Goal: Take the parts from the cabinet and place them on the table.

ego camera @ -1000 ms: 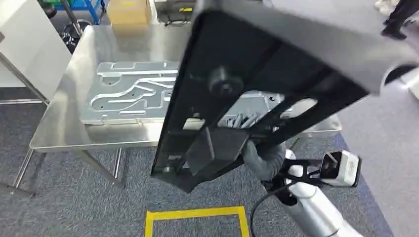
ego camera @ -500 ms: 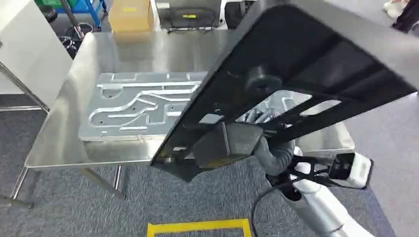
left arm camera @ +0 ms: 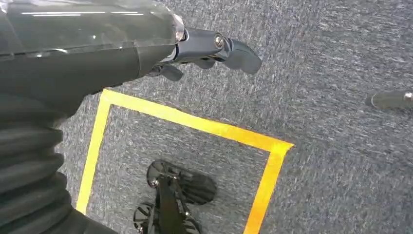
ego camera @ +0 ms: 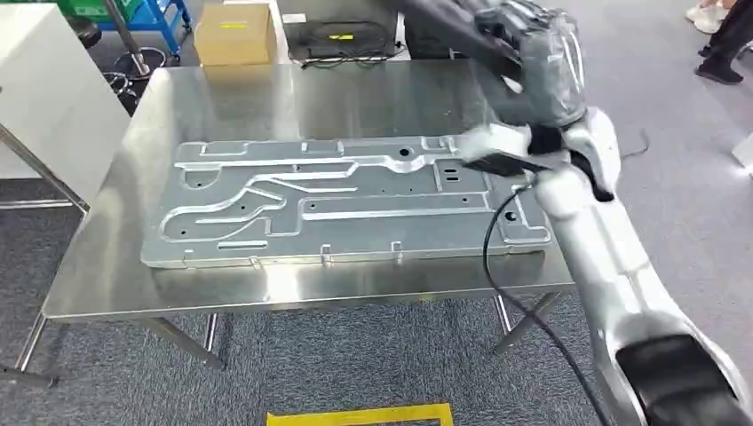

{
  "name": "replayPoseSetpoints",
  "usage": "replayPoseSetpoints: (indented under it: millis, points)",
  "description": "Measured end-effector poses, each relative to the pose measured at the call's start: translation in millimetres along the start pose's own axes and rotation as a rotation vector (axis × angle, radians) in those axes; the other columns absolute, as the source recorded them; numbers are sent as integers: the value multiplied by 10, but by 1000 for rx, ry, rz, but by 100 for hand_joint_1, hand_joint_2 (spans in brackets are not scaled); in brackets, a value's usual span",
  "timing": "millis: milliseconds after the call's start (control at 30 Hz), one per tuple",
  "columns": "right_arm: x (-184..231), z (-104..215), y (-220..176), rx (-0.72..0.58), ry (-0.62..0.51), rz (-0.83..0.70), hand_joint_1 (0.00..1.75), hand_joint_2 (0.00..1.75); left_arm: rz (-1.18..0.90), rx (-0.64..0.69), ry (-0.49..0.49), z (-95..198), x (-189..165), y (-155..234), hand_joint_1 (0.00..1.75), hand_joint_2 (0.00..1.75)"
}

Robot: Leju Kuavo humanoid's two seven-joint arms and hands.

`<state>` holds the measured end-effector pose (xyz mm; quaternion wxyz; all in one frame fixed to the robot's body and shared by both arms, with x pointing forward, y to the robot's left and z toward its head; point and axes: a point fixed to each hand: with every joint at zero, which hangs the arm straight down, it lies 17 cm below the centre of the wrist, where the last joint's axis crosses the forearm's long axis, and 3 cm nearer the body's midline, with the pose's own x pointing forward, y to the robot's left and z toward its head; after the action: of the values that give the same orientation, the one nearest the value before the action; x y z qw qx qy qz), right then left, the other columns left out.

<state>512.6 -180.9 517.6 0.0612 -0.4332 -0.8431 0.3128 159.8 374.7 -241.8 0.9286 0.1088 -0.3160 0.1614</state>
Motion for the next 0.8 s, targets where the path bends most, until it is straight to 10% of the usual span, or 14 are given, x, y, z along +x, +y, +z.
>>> replayPoseSetpoints:
  millis: [400, 433, 800]
  points:
    - [296, 244, 1811, 564, -29, 236, 175, 175, 3, -15, -28, -17, 89, -26, 0, 175]
    - [343, 381, 1996, 630, -31, 237, 0, 0, 3, -15, -31, -15, 91, -21, 0, 175]
    - [619, 1308, 2796, 936, -31, 204, 0, 0, 7, -5, -35, -5, 70, 38, 0, 175]
